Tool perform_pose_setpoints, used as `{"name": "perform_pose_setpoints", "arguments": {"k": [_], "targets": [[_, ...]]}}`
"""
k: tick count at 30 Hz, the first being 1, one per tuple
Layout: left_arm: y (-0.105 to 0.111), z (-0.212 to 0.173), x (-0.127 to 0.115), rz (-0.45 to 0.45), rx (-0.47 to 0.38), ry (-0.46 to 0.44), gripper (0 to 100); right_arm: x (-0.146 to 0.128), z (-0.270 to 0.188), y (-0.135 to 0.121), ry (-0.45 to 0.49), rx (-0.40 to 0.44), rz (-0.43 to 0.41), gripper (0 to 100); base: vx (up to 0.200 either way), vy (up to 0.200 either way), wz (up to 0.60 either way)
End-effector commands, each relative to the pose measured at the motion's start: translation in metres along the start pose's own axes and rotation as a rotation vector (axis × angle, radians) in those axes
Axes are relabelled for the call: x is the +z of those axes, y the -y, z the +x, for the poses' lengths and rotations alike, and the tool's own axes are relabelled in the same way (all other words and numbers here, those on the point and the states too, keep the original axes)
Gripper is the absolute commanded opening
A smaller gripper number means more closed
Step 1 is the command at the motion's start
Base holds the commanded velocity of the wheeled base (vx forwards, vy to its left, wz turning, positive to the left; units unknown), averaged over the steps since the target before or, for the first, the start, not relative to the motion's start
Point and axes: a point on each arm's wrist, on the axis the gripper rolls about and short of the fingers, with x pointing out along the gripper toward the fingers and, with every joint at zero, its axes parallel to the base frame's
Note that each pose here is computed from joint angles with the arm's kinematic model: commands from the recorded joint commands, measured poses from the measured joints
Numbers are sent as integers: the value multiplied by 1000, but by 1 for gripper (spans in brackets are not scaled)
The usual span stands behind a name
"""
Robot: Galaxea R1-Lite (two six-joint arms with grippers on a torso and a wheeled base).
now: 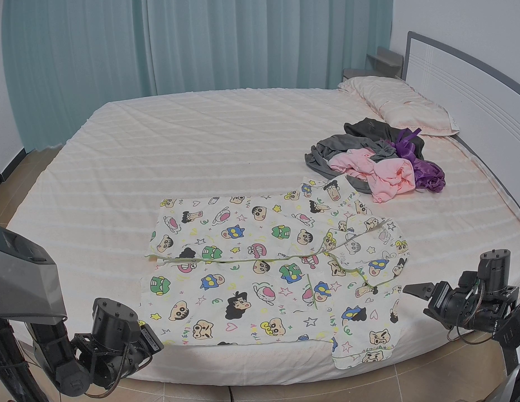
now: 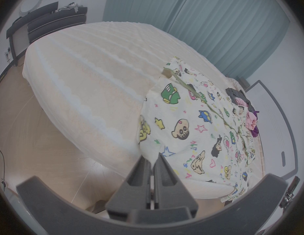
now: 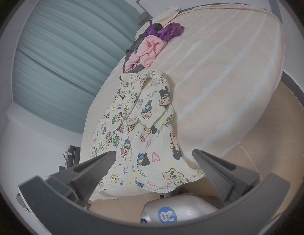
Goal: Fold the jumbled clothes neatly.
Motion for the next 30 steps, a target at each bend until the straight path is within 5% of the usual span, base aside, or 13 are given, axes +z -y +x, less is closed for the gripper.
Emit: {"name": "perform_pose_setpoints", "arguments": {"k": [1, 10, 17, 18, 30], "targets": [[7, -10, 4, 9, -58, 31, 0, 3, 24, -1, -42, -24, -46, 100, 0, 0, 0], [9, -15, 10, -9, -84, 58, 0, 4, 80, 6, -114, -65, -229, 100, 0, 0, 0], [10, -14, 9, -9, -82, 53, 0, 3, 103, 7, -150, -48, -271, 100, 0, 0, 0], [9, -13, 9, -9, -81, 52, 0, 4, 106, 7, -158, -35, -284, 0, 0, 0, 0], [10, -12, 13, -28, -80, 70, 0, 49, 126, -14, 14, 43, -283, 0, 0, 0, 0]]}}
